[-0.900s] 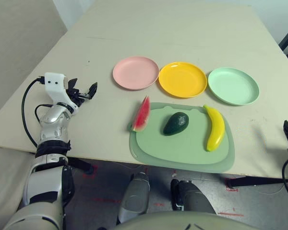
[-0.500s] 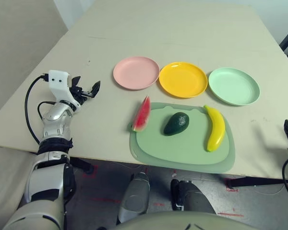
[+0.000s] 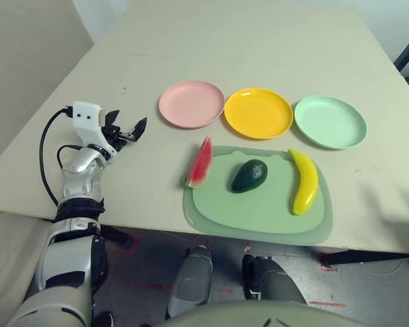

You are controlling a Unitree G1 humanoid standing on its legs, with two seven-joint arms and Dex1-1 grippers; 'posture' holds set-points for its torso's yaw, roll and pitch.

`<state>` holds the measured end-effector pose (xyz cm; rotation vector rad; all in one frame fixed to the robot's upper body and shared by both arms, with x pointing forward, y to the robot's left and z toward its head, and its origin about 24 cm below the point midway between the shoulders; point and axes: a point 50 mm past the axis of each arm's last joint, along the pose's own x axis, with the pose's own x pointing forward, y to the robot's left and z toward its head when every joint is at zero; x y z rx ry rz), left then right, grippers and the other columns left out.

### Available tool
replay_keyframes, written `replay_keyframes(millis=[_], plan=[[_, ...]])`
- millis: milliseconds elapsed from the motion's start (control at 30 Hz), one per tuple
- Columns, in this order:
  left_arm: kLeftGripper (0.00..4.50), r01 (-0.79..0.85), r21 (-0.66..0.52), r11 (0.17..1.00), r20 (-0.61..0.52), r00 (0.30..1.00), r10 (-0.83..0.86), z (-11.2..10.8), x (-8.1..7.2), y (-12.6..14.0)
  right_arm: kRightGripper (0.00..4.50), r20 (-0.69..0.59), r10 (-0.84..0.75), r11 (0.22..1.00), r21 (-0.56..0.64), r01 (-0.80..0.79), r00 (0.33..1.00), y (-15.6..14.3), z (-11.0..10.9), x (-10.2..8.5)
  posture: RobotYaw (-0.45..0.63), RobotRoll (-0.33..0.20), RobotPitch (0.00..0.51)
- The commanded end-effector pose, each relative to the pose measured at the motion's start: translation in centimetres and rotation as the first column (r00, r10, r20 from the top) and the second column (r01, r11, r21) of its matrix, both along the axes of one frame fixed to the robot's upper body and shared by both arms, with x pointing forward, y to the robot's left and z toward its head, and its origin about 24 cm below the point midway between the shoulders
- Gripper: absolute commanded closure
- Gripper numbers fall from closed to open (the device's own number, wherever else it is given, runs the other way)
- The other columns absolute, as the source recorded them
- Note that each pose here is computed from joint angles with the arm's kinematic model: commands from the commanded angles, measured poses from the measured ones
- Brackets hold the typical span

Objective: Place the fruits into color-matched plates.

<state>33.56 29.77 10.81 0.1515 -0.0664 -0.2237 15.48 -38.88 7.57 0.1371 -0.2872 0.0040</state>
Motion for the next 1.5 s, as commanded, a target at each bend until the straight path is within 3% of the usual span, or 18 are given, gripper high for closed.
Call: replay_keyframes(millis=[33,167,233,300,400,500,600,667,733,800,900,1033,1300,1500], plan=[[0.00,0.052,-0.003,0.999,0.009,0.999,-0.052,-0.2,-0.3,-0.5,0.02,-0.028,0.055,0.998,-0.022,-0.055,0.998,0.2,0.3,0.5,0.21,0.000,0.173],[0.00,0.215,-0.007,0.977,0.061,0.975,-0.215,1.3,-0.9,-0.5,0.02,-0.080,0.164,0.982,-0.084,-0.171,0.983,1.3,1.2,0.8,0.22,0.000,0.164],[0.00,0.345,-0.007,0.939,0.091,0.935,-0.343,2.9,-1.8,0.1,0.02,-0.175,0.252,0.950,-0.144,-0.278,0.952,2.5,2.2,0.9,0.22,0.000,0.163],[0.00,0.451,0.010,0.893,0.102,0.887,-0.449,4.7,-2.8,0.8,0.02,-0.291,0.277,0.911,-0.224,-0.346,0.916,3.4,3.6,1.3,0.22,0.000,0.162],[0.00,0.601,0.103,0.793,0.018,0.796,-0.605,7.2,-4.0,1.2,0.02,-0.423,0.245,0.799,-0.422,-0.429,0.872,4.3,7.9,3.2,0.21,0.000,0.163],[0.00,0.758,0.174,0.628,-0.132,0.650,-0.748,8.8,-4.8,-0.1,0.02,-0.563,0.239,0.491,-0.633,-0.599,0.791,6.2,12.1,5.8,0.20,0.000,0.163],[0.00,0.864,0.189,0.466,-0.240,0.501,-0.832,9.6,-4.9,-2.2,0.02,-0.667,0.221,0.199,-0.684,-0.702,0.712,7.9,14.3,8.3,0.20,0.000,0.164],[0.00,0.906,0.190,0.378,-0.291,0.420,-0.860,10.1,-4.9,-3.4,0.02,-0.772,0.190,-0.033,-0.623,-0.782,0.607,9.0,14.6,9.4,0.21,0.000,0.166],[0.00,0.928,0.194,0.319,-0.329,0.368,-0.870,10.4,-4.9,-4.4,0.02,-0.870,0.175,-0.263,-0.493,-0.830,0.461,10.6,14.5,9.9,0.22,0.000,0.169],[0.00,0.941,0.183,0.283,-0.350,0.331,-0.876,10.7,-5.0,-4.9,0.02,-0.895,0.187,-0.410,-0.446,-0.796,0.405,12.3,14.4,10.8,0.23,0.000,0.176],[0.00,0.955,0.173,0.242,-0.378,0.291,-0.879,10.6,-5.3,-5.5,0.02,-0.914,0.199,-0.561,-0.402,-0.724,0.353,14.4,13.6,11.7,0.26,0.000,0.187],[0.00,0.962,0.169,0.212,-0.381,0.263,-0.886,10.0,-5.6,-5.9,0.02,-0.925,0.213,-0.636,-0.376,-0.674,0.314,16.0,12.1,12.4,0.28,0.000,0.198],[0.00,0.963,0.176,0.202,-0.368,0.255,-0.894,9.3,-5.9,-6.2,0.02,-0.919,0.244,-0.624,-0.393,-0.675,0.309,16.9,11.2,13.9,0.29,0.000,0.211],[0.00,0.957,0.227,0.182,-0.362,0.256,-0.896,10.1,-5.4,-6.7,0.02,-0.947,0.215,-0.658,-0.322,-0.681,0.240,16.9,9.0,13.1,0.28,0.000,0.212]])
